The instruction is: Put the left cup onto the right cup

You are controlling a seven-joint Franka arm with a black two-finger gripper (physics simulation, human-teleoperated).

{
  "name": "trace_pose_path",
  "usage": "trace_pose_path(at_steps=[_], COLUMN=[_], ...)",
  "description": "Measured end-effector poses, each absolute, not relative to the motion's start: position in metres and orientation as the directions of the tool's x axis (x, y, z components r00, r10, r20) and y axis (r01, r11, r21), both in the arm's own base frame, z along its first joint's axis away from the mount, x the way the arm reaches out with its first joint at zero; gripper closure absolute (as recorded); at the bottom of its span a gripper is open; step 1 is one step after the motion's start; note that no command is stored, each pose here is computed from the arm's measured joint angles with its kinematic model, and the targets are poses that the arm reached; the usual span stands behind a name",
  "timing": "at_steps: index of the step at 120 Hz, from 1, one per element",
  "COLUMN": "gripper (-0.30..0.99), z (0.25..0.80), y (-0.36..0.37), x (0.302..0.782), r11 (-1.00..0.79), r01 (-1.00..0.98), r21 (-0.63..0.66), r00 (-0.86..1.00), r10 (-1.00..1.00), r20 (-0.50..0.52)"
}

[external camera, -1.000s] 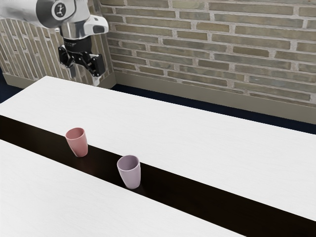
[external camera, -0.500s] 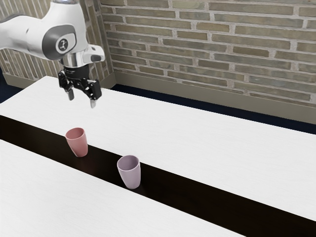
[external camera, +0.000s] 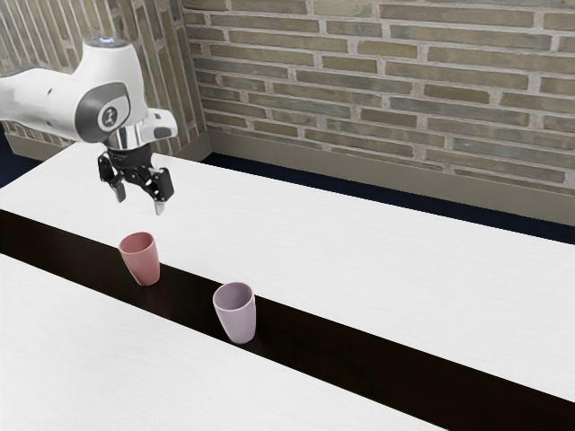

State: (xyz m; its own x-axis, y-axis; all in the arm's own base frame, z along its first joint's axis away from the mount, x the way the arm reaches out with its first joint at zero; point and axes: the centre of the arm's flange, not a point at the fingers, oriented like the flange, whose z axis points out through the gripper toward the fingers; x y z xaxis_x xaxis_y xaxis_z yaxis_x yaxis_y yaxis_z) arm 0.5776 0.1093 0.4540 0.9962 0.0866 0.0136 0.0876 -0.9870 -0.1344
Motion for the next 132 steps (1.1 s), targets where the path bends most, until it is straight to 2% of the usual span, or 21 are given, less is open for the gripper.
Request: trace_pose_path(at_steps=[87, 132], gripper=[0.0, 0.0], z=[0.376, 0.339], y=[0.134, 0.131], x=[0.595, 0.588], r11=[-0.991, -0.994], r01=[0.065, 0.057], r21=[-0.12, -0.094], r00=[0.998, 0.998], r10=[0.064, 0.056], r20=[0.018, 0.014])
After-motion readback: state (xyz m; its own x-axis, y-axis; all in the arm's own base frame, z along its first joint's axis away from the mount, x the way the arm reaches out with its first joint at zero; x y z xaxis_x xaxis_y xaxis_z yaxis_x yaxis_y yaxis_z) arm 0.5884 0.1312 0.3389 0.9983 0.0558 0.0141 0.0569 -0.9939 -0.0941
